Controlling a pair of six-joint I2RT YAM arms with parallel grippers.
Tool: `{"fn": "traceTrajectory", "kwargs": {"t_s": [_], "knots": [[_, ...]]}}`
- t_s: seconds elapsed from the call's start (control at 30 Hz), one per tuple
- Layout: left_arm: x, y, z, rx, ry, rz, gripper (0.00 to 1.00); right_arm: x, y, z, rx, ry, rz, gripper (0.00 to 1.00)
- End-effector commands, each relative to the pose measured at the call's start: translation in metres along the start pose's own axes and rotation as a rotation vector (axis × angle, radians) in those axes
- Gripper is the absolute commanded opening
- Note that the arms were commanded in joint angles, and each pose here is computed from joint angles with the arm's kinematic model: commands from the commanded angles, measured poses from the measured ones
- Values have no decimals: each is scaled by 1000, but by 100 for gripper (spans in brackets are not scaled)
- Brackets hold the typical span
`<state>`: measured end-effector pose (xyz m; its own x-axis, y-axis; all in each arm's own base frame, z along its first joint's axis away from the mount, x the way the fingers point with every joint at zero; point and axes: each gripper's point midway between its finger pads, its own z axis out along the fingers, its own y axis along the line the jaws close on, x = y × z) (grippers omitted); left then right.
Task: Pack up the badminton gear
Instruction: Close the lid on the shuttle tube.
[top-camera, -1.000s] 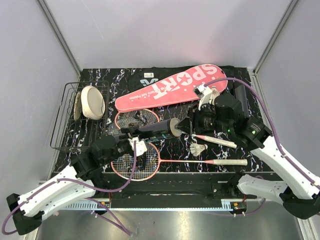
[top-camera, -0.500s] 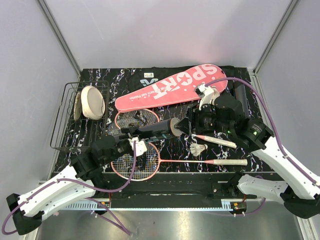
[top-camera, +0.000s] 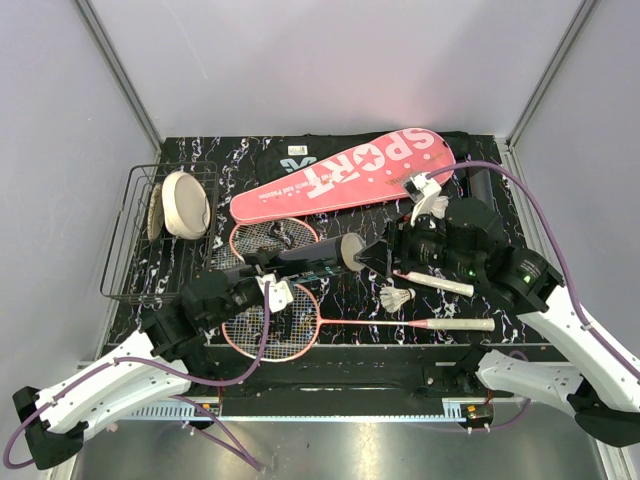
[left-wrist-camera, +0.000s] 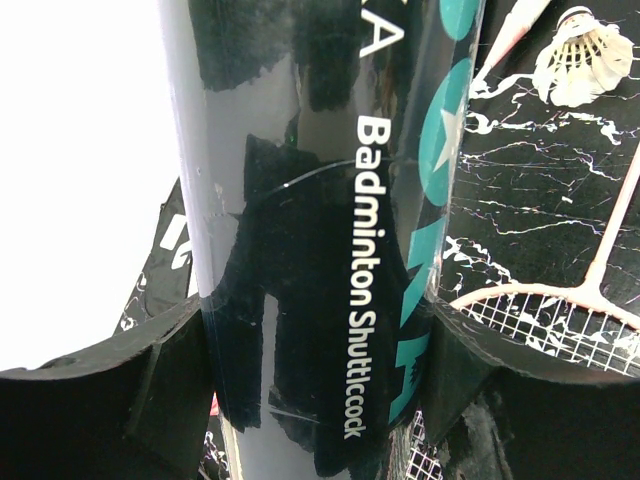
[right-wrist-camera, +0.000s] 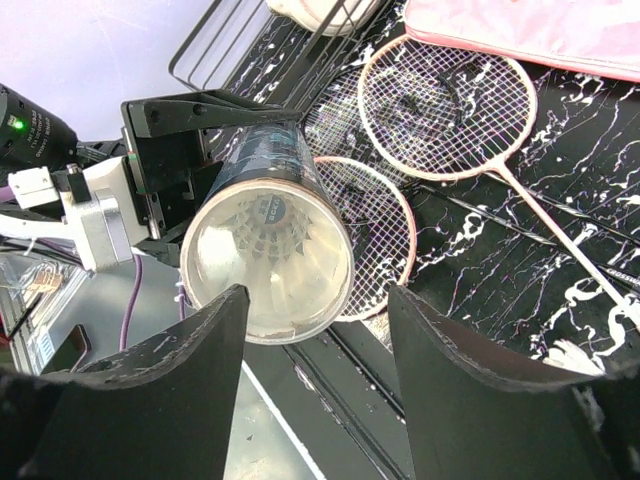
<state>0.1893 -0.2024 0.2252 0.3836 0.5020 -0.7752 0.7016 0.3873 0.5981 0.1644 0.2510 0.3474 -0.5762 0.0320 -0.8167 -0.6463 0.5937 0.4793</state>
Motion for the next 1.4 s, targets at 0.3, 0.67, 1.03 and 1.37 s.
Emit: {"fn": "traceTrajectory", "kwargs": {"t_s": [0.3, 0.67, 1.03, 1.37], "knots": [[-46, 28, -6, -86, -163, 1, 0, -2, -13, -6, 82, -20, -8, 62], [-58, 26, -11, -74, -229, -2, 0, 4, -11, 7, 42, 11, -5, 50], [-61, 25, -11, -66, -244, 0, 0, 13, 6, 23, -74, 48, 26, 32], [-54, 25, -9, -74, -217, 6, 0, -18, -9, -5, -6, -62, 48, 45]]}}
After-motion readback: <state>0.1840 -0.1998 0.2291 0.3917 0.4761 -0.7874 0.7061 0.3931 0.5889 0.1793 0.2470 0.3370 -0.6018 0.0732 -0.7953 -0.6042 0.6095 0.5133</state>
